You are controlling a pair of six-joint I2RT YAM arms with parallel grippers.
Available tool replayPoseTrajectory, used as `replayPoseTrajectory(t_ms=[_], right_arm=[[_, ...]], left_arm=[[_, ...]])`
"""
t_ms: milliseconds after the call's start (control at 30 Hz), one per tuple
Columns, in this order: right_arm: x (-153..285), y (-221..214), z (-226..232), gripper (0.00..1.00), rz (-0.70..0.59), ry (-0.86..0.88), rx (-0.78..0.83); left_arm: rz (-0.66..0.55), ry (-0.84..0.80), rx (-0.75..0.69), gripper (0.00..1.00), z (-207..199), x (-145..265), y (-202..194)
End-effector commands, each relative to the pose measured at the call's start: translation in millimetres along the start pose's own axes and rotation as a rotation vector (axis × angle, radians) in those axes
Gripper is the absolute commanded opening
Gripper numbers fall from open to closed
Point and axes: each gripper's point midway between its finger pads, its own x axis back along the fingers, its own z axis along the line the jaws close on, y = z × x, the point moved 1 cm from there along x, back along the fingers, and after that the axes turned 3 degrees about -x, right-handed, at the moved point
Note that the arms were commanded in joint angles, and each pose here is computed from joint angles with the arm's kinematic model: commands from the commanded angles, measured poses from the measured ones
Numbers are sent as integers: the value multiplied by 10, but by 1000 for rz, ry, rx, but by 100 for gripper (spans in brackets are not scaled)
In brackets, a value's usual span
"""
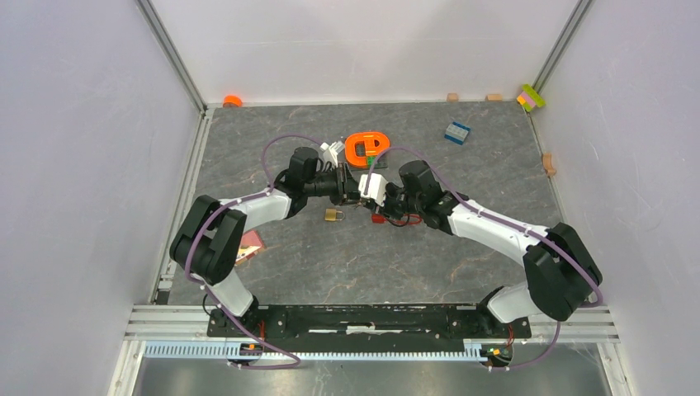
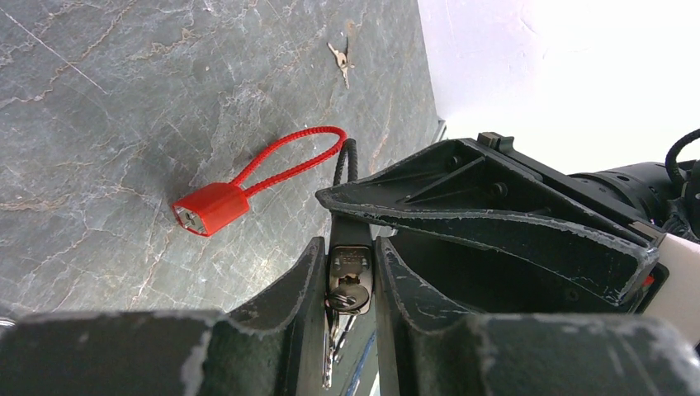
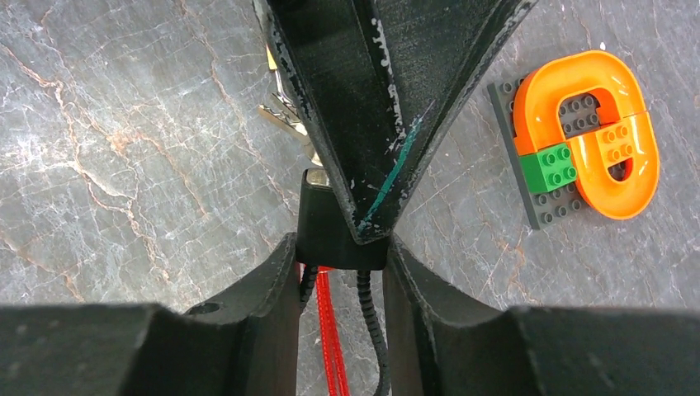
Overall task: Unlock with the key
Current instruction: Unlock the lock.
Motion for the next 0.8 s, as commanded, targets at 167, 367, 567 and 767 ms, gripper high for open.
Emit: replayPoseTrajectory(t_ms=[167, 367, 567, 767], right_arm=[[104, 218, -91, 0, -59, -30, 92], [149, 150, 11, 0, -57, 1, 123], [198, 105, 71, 0, -62, 10, 146], [258, 54, 162, 0, -63, 42, 190]], left_arm=[[-3, -80, -75, 23, -204, 19, 52], [-7, -90, -173, 43, -286, 71, 92], [-4, -83, -222, 49, -298, 93, 104], [16, -131, -415, 50, -405, 163, 98]])
